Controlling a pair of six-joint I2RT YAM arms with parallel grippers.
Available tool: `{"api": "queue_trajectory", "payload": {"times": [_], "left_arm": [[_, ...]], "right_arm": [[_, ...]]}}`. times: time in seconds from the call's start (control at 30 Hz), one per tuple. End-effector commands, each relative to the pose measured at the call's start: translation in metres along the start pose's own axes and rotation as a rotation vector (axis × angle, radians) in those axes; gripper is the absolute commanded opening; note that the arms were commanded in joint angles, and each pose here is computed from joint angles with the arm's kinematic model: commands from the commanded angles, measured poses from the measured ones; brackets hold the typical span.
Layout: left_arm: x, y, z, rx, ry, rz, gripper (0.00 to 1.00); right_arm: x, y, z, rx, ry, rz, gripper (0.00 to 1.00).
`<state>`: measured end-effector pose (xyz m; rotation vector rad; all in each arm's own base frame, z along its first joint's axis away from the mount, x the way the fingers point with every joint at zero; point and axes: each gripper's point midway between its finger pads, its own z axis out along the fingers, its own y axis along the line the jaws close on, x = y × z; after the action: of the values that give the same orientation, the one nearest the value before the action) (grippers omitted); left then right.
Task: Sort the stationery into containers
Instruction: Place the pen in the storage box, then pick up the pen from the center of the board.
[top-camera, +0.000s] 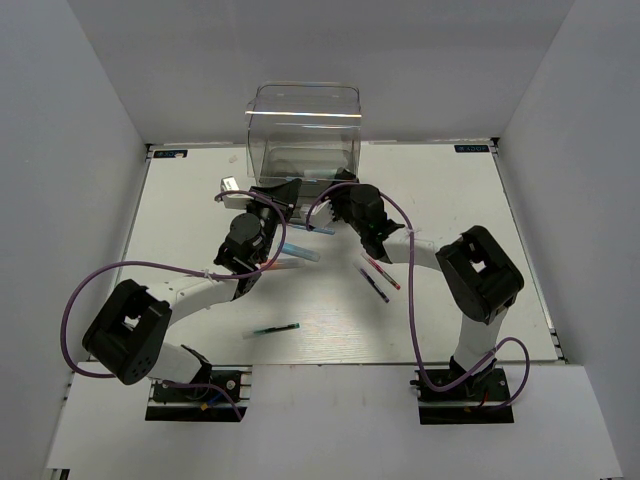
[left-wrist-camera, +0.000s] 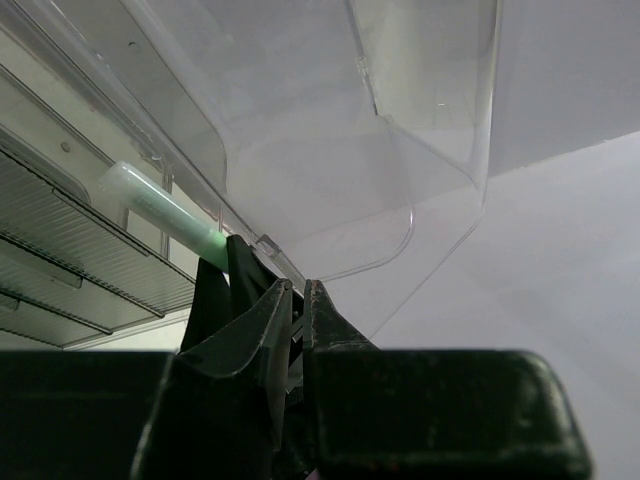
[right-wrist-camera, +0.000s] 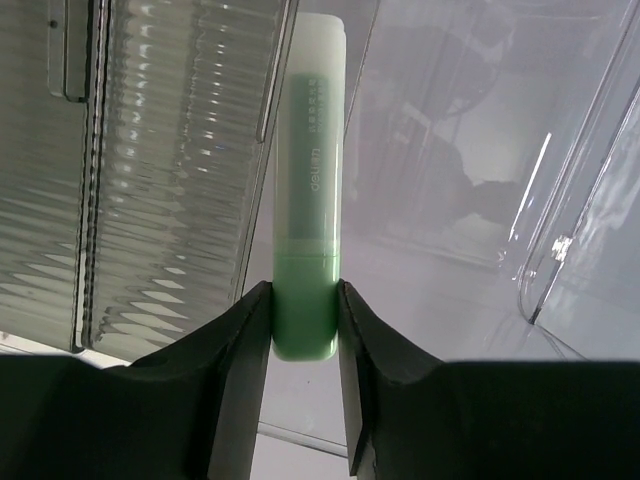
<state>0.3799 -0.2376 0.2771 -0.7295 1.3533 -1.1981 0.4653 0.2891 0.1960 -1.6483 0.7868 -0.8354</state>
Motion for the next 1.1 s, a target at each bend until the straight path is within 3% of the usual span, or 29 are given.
{"api": "queue_trajectory", "payload": {"times": [0.0, 0.23, 0.57, 0.7, 0.83, 1.07], "left_arm": [[-0.009, -0.021, -0.002, 0.059, -0.027, -0.026, 0.00], [-0.007, -0.018, -0.001, 0.051, -0.024, -0.023, 0.00], [-0.007, -0.018, -0.001, 0.051, -0.024, -0.023, 0.00], [-0.007, -0.018, -0.001, 0.051, -0.024, -0.023, 0.00], [-0.007, -0.018, -0.001, 0.051, -0.024, -0.023, 0.00], [-0.007, -0.018, -0.001, 0.051, -0.024, -0.023, 0.00]], "right_arm": [[0.006, -0.015, -0.001, 0.016, 0.019, 0.009, 0.37], [0.002, -0.024, -0.005, 0.061, -0.006, 0.019, 0.47], [-0.007, -0.038, -0.019, 0.108, -0.081, 0.112, 0.47], [-0.018, -0.035, -0.032, 0.104, -0.158, 0.179, 0.41], [-0.045, -0.041, -0.058, 0.125, -0.318, 0.230, 0.32], [-0.070, -0.017, -0.093, 0.072, -0.473, 0.272, 0.20]]}}
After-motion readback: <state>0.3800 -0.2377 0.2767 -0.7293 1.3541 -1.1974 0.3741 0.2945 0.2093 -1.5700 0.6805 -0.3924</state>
